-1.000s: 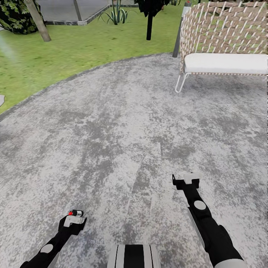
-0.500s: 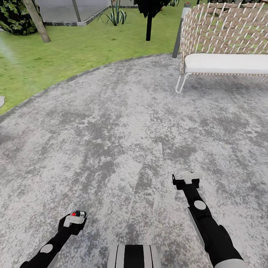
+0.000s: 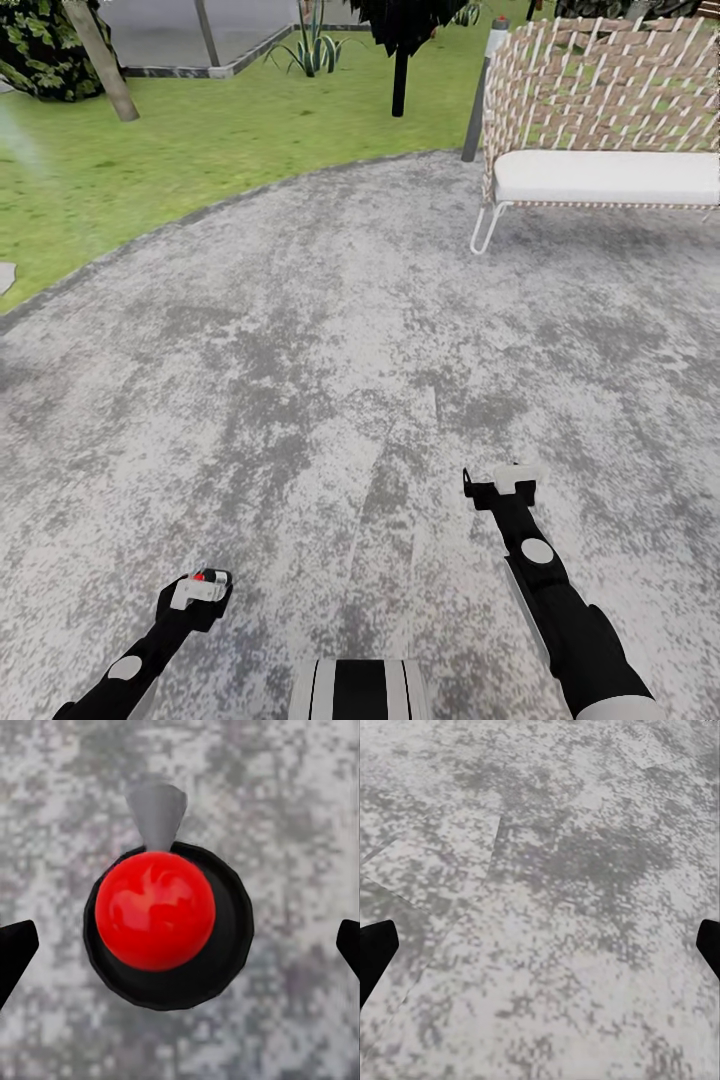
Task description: Pick up the pesticide atomizer in the garden and spray insectifuge to fully cover both potted plants in the garden.
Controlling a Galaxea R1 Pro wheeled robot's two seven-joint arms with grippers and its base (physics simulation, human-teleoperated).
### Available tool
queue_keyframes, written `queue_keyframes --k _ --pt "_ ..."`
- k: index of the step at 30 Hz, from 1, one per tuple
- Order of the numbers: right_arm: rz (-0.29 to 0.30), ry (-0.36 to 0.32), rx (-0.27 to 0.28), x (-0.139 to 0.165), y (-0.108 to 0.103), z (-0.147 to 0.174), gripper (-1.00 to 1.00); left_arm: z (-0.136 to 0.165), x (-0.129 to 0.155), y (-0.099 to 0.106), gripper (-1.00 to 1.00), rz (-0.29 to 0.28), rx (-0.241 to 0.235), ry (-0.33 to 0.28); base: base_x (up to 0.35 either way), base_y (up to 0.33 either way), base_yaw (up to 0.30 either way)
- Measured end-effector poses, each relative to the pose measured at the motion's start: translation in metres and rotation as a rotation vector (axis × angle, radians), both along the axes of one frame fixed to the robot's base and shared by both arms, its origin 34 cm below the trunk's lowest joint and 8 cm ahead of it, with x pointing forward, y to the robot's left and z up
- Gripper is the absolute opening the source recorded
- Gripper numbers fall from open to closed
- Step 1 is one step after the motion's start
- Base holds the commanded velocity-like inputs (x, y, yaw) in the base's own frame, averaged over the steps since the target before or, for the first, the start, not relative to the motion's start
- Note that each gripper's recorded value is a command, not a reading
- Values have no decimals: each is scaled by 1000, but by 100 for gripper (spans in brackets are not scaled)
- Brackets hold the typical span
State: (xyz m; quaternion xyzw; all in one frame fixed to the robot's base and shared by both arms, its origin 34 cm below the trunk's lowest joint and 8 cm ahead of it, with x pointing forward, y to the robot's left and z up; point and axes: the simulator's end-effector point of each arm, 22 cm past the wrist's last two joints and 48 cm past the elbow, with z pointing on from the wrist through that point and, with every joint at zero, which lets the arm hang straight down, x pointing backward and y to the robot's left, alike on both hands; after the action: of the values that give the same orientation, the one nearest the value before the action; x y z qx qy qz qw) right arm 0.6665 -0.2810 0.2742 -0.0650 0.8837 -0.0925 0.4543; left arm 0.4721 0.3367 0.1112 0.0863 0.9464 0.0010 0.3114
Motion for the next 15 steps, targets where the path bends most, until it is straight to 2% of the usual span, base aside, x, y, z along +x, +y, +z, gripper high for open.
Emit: queue_keyframes --k 15 --pt "0 -19 0 4 0 11 100 7 7 0 100 0 0 -19 -44 0 0"
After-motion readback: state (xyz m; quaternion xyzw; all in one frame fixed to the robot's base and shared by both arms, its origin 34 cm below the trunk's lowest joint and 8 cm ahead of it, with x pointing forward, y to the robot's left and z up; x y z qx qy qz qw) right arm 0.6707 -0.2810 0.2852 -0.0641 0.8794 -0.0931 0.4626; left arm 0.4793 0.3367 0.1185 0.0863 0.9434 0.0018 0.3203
